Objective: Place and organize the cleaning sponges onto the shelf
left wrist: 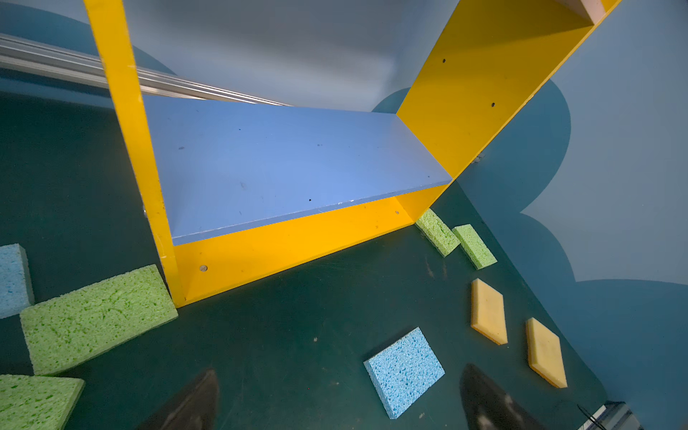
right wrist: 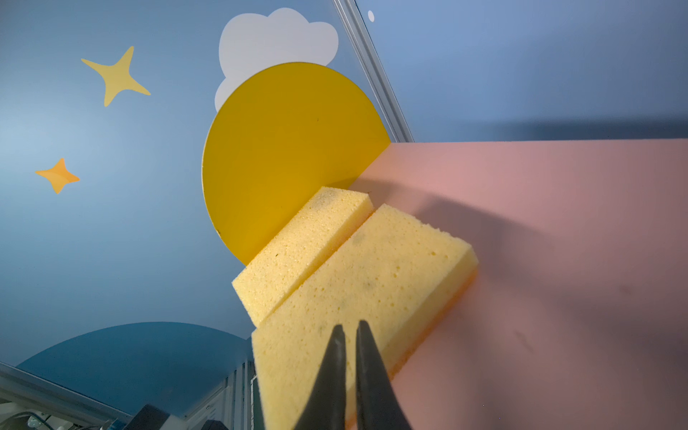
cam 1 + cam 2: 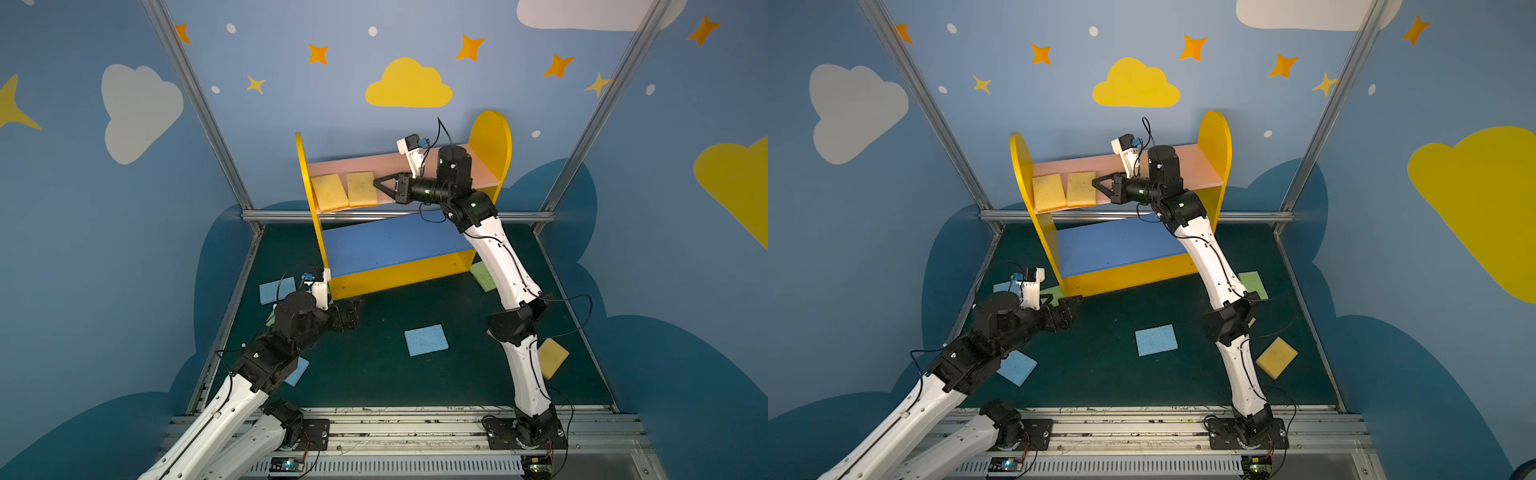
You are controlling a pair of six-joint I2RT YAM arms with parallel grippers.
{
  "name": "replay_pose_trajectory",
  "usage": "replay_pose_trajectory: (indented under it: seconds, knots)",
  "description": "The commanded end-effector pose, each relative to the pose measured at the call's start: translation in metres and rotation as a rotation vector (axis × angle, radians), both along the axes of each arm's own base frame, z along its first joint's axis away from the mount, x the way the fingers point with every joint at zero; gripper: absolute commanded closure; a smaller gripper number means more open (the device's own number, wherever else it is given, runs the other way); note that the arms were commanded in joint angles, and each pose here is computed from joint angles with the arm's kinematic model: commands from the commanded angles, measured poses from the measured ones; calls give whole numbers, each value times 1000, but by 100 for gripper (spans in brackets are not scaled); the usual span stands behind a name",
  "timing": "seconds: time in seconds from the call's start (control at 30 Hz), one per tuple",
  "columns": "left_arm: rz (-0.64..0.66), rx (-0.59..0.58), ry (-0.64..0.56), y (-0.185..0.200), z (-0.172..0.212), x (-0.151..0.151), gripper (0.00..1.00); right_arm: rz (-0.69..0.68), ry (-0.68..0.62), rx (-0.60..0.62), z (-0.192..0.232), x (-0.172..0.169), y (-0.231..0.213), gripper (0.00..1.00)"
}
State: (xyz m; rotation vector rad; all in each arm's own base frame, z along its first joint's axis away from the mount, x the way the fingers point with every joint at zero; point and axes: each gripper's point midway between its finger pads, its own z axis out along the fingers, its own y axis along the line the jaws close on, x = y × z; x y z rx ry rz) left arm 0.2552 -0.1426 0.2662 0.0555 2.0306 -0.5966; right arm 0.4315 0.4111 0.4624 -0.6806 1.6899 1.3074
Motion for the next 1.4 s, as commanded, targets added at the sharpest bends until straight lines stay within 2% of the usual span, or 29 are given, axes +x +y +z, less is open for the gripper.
replay_pose_trajectory:
  seconds: [0.0, 0.23, 0.4, 0.7, 0.97, 1.37]
  knots:
    - [1, 6, -11, 1, 7, 1, 0, -31, 0, -7, -14, 18, 1, 88]
    - [-7, 1, -16, -4, 9, 5, 0, -66, -51, -43, 6, 9, -29, 59]
    - [-12, 2, -25, -6, 12, 9, 0, -48, -85, -122, -2, -7, -38, 51]
    - [-15, 10, -35, -9, 17, 13, 0, -6, -171, -276, -32, -39, -24, 30]
    - [-17, 13, -30, -9, 16, 14, 0, -51, -193, -327, -43, -32, -19, 28]
    - [-12, 34, -32, -8, 13, 16, 0, -109, -186, -331, -46, -15, -16, 35]
